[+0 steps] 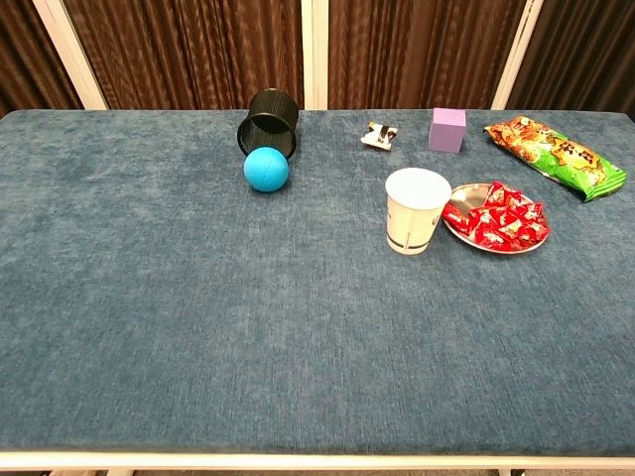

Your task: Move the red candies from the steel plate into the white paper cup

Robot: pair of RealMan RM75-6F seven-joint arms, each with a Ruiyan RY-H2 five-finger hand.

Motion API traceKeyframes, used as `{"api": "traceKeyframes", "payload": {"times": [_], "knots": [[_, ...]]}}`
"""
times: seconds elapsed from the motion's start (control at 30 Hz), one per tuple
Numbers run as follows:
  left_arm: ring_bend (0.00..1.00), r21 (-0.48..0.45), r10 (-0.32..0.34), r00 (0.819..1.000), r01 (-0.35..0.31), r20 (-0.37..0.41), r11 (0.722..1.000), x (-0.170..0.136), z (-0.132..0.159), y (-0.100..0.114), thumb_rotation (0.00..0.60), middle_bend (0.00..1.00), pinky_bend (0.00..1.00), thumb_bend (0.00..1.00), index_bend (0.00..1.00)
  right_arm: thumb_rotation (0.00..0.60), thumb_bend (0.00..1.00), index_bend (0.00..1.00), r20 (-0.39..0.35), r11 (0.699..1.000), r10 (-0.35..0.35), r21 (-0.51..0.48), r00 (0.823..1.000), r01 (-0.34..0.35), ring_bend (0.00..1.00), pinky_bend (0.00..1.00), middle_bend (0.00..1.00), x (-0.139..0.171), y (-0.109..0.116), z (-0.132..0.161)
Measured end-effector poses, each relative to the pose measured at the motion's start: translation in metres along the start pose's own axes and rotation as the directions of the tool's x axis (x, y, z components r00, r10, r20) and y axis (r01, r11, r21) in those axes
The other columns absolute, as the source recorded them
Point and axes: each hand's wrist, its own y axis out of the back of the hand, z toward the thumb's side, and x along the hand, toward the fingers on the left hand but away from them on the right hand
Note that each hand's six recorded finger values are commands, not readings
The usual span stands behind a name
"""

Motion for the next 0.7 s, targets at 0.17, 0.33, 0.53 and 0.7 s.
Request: {"api": "traceKeyframes", "payload": {"times": [0.17,0.33,0.53,0.7], "knots": [[0.15,-0.017,-0.014,1.000,0.014,0.000,1.000,0.001,0.000,-0.002,0.600,0.24,0.20,0.00,0.24,0.600,0.10,0.12,0.011,1.000,0.009,-0.001,1.000,-0.009,0.01,0.21,0.18,0.001,-0.001,-0.002],[0.15,-0.035,-0.018,1.000,0.018,0.002,0.999,0.002,0.002,-0.004,0.600,0.24,0.20,0.00,0.24,0.600,0.10,0.12,-0.002,0.999,0.036,0.001,0.999,-0.036,0.02,0.22,0.23,-0.007,-0.004,0.001],[0.15,-0.054,-0.016,1.000,0.016,0.003,0.998,0.000,0.001,-0.005,0.600,0.24,0.20,0.00,0.24,0.600,0.09,0.17,-0.068,0.994,0.105,0.041,0.992,-0.102,0.02,0.22,0.27,-0.041,-0.015,0.022],[0.15,-0.064,-0.029,0.999,0.028,-0.015,0.998,-0.002,-0.004,-0.008,0.600,0.24,0.20,0.00,0.24,0.600,0.08,0.20,-0.136,0.976,0.200,0.109,0.970,-0.186,0.02,0.22,0.26,-0.081,-0.041,0.055]]}}
